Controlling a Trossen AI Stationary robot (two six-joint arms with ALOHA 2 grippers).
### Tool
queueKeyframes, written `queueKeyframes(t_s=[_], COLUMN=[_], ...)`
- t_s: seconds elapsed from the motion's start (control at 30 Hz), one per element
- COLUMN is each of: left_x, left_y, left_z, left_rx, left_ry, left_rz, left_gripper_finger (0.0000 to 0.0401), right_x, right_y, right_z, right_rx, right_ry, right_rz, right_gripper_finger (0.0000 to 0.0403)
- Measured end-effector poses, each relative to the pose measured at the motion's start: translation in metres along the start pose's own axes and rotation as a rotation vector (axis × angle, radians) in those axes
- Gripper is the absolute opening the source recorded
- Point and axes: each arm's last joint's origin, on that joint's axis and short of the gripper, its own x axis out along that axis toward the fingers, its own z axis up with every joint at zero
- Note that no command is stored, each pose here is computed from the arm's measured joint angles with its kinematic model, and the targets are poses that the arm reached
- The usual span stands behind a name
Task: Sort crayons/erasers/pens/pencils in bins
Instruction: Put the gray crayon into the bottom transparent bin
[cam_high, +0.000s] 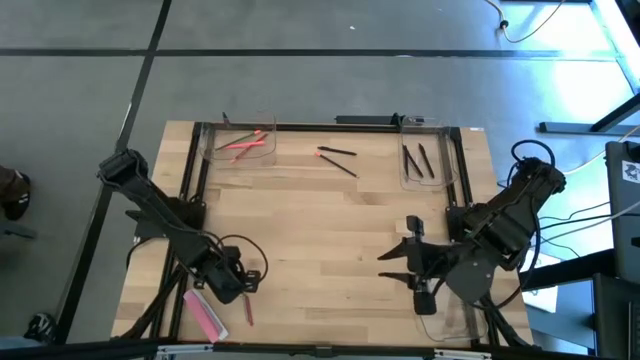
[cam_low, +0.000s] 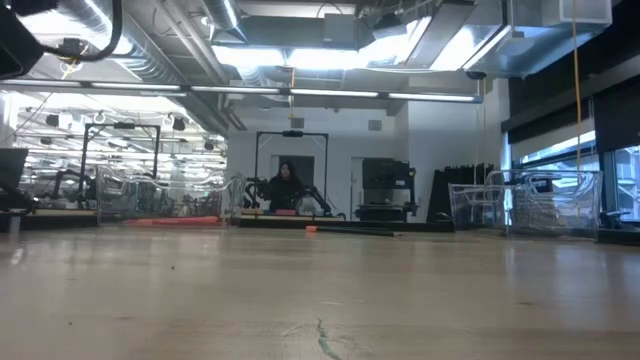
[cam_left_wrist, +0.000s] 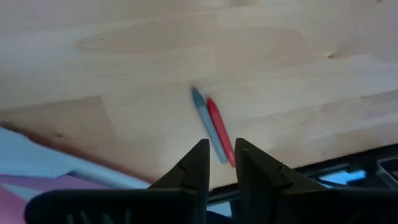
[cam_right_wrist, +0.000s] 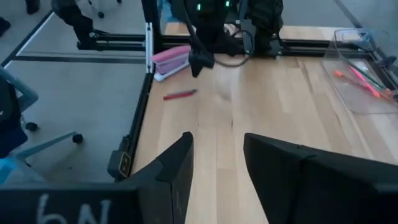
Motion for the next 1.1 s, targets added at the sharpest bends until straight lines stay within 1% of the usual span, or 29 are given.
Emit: queueKeyframes(t_s=[0.17, 0.37, 0.6, 0.73, 1.1], left_x=[0.022, 0.042, 0.049, 0.051, 0.063], left_y=[-0.003, -0.004, -0.003, -0.003, -0.001], left_z=[-0.004, -0.005, -0.005, -0.005, -0.004], left_rx=[0.0, -0.001, -0.004, -0.027, -0.032], left_ry=[0.009, -0.002, 0.0, -0.006, -0.031], left_rz=[0.045, 0.072, 0.106, 0.114, 0.143], left_gripper_finger=[0.0069, 0.0069, 0.0069, 0.0069, 0.0069], right_x=[-0.001, 0.0, 0.0, 0.0, 0.002], right_y=[0.0, -0.001, -0.001, -0.001, -0.004], right_z=[0.002, 0.003, 0.002, 0.002, 0.003], right_rx=[-0.026, -0.008, -0.009, -0.009, -0.011], right_ry=[-0.011, -0.013, -0.012, -0.012, -0.012], right_rz=[0.005, 0.002, 0.002, 0.001, -0.011], right_gripper_finger=[0.0143, 0.0143, 0.0143, 0.0143, 0.0143])
